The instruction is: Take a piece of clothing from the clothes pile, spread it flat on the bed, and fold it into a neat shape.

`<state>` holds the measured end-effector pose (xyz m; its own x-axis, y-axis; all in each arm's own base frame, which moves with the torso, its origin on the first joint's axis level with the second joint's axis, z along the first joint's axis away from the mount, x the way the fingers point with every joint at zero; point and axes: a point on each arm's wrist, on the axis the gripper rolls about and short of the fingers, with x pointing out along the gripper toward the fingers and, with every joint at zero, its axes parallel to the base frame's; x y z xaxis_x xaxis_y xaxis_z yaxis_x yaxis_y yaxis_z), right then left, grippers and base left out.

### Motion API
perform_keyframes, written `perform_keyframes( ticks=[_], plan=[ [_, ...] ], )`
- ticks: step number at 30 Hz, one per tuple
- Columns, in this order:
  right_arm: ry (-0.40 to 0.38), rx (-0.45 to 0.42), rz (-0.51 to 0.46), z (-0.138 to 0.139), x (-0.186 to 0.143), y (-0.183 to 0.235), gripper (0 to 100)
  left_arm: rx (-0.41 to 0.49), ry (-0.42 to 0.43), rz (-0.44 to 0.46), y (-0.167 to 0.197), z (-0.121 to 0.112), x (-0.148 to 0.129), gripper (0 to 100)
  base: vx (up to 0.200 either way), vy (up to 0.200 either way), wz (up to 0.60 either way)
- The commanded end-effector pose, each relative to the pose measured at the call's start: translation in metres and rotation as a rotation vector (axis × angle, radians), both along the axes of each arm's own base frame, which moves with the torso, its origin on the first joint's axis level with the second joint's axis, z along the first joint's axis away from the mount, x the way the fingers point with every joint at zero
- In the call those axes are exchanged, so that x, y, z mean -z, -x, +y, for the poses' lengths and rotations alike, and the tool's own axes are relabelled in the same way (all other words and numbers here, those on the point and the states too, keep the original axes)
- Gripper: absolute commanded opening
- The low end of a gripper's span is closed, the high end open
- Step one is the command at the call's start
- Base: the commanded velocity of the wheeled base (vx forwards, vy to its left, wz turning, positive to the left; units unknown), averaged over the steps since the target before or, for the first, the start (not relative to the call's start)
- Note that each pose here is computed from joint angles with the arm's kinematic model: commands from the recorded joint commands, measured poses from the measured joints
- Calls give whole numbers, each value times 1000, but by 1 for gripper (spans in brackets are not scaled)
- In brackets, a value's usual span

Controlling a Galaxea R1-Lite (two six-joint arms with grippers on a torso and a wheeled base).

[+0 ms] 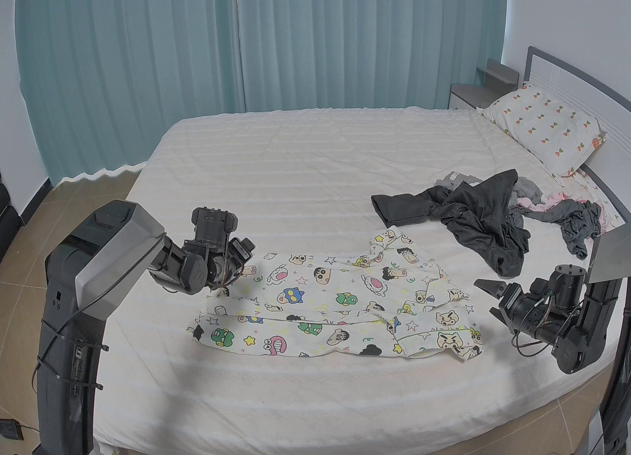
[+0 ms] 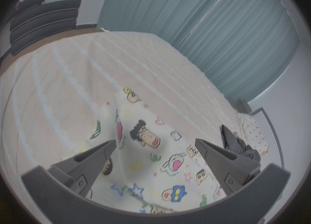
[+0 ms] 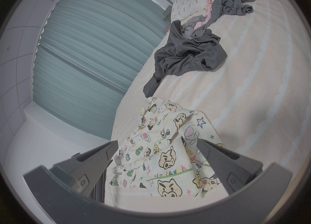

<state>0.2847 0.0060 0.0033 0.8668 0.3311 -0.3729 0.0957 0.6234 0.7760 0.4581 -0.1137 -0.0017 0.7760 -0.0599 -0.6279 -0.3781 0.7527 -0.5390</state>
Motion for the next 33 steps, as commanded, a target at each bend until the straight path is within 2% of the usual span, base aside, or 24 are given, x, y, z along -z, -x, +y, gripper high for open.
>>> perform_keyframes(
  ticks=[1, 2, 3, 6, 9, 17, 21, 26, 33],
  plan=[
    [0, 1, 3, 0, 1, 2, 100, 99, 23, 136, 36, 9, -9, 100, 0, 0, 0],
    [0, 1, 3, 0, 1, 2, 100, 99, 23, 136, 36, 9, -9, 100, 0, 0, 0],
    [0, 1, 6, 0, 1, 2, 100, 140, -16, 175, 47, 6, -1, 100, 0, 0, 0],
    [0, 1, 6, 0, 1, 2, 100, 191, -67, 224, 62, 2, 8, 100, 0, 0, 0],
    [1, 2, 9, 0, 2, 3, 100, 208, -80, 247, 70, -3, 13, 100, 0, 0, 0],
    [2, 0, 13, 0, 3, 3, 100, 224, -106, 248, 75, -12, 13, 100, 0, 0, 0],
    [2, 0, 16, 0, 3, 4, 100, 187, -130, 198, 74, -12, -2, 100, 0, 0, 0],
    [2, 0, 17, 0, 3, 4, 100, 194, -118, 176, 80, -14, -17, 100, 0, 0, 0],
    [5, -11, 19, 5, 3, 5, 100, 272, -130, 205, 97, -41, -10, 100, 0, 0, 0]
  ],
)
